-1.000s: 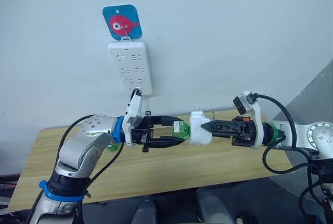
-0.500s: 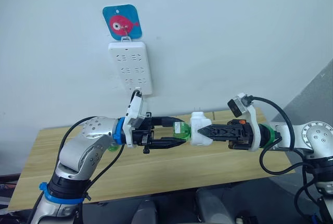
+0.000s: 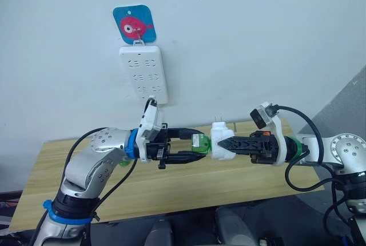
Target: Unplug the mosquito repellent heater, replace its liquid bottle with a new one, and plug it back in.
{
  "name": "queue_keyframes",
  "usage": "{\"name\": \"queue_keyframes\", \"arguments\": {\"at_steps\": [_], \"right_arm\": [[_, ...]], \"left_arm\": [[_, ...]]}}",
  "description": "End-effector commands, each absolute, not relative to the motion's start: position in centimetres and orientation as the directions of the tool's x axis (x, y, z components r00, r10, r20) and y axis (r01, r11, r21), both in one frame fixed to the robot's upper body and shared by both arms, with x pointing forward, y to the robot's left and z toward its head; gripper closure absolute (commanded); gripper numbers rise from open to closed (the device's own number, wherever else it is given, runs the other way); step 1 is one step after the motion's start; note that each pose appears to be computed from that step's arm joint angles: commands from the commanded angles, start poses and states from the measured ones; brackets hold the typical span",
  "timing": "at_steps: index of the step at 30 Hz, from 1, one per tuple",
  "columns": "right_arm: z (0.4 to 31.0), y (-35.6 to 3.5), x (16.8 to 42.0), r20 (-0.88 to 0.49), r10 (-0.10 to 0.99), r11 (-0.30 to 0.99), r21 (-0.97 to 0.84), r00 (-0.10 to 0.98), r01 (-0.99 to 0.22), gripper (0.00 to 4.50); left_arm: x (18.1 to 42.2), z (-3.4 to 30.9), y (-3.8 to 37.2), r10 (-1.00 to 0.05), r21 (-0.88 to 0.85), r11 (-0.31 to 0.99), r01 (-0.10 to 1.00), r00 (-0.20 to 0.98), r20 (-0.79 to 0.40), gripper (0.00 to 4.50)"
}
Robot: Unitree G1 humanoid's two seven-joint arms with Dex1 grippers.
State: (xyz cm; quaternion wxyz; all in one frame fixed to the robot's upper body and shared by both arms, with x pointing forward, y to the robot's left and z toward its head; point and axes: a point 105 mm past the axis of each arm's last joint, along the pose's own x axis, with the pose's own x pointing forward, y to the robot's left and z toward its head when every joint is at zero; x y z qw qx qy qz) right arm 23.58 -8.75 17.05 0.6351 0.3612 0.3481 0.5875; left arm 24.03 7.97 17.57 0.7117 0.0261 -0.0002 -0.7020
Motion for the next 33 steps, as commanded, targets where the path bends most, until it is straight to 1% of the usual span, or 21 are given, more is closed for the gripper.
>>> {"name": "queue_keyframes", "arguments": {"at_steps": [1, 2, 4, 6, 7, 11, 14, 17, 21, 26, 30, 33], "right_arm": [[18.3, -8.6, 23.0, 0.013, 0.999, 0.007, 0.847, 0.033, -0.531, 1.46], [18.3, -8.6, 23.0, 0.013, 0.999, 0.008, 0.847, 0.034, -0.532, 1.46], [18.2, -8.6, 23.0, 0.011, 0.999, 0.01, 0.847, 0.037, -0.532, 1.46], [18.2, -8.7, 23.1, 0.006, 0.999, 0.018, 0.847, 0.044, -0.531, 1.46], [18.1, -8.7, 23.2, 0.001, 0.999, 0.026, 0.848, 0.05, -0.53, 1.46], [17.7, -9.2, 23.6, -0.047, 0.995, 0.085, 0.85, 0.085, -0.521, 1.46], [17.2, -9.5, 23.9, -0.091, 0.989, 0.136, 0.848, 0.112, -0.511, 1.46], [17.0, -9.4, 24.1, -0.105, 0.985, 0.159, 0.846, 0.134, -0.508, 1.46], [16.8, -8.9, 24.7, -0.095, 0.979, 0.174, 0.847, 0.178, -0.502, 1.46], [16.7, -8.4, 24.4, -0.074, 0.981, 0.155, 0.852, 0.177, -0.501, 1.46], [16.7, -8.3, 24.4, -0.058, 0.982, 0.14, 0.854, 0.177, -0.5, 1.46], [16.8, -8.0, 24.2, -0.043, 0.985, 0.123, 0.855, 0.168, -0.504, 1.46]], "left_arm": [[23.9, 17.3, 8.2, -0.998, 0.071, -0.001, 0.997, 0.003, -0.057, 1.53], [24.0, 17.2, 8.3, -0.998, 0.094, 0.005, 0.996, 0.011, -0.062, 1.32], [24.2, 16.9, 8.4, -0.997, 0.141, 0.003, 0.99, 0.014, -0.08, 0.74], [24.6, 16.7, 8.7, -0.994, 0.185, 0.023, 0.982, 0.042, -0.097, 0.16], [24.8, 16.4, 9.0, -0.992, 0.203, 0.022, 0.979, 0.047, -0.116, 0.01], [25.2, 15.5, 10.7, -0.979, 0.268, 0.001, 0.963, 0.056, -0.195, 0.0], [25.4, 15.6, 11.4, -0.973, 0.341, -0.02, 0.94, 0.06, -0.223, 0.0], [25.3, 15.9, 11.4, -0.977, 0.408, -0.036, 0.912, 0.054, -0.208, 0.0], [25.5, 16.5, 11.0, -0.988, 0.464, 0.014, 0.886, 0.084, -0.13, 0.0], [24.9, 16.3, 10.4, -0.992, 0.454, 0.017, 0.891, 0.072, -0.104, 0.0], [24.9, 15.9, 10.3, -0.991, 0.458, 0.021, 0.889, 0.079, -0.106, 0.0], [25.0, 16.0, 9.8, -0.993, 0.476, 0.034, 0.879, 0.085, -0.086, 0.0]]}}
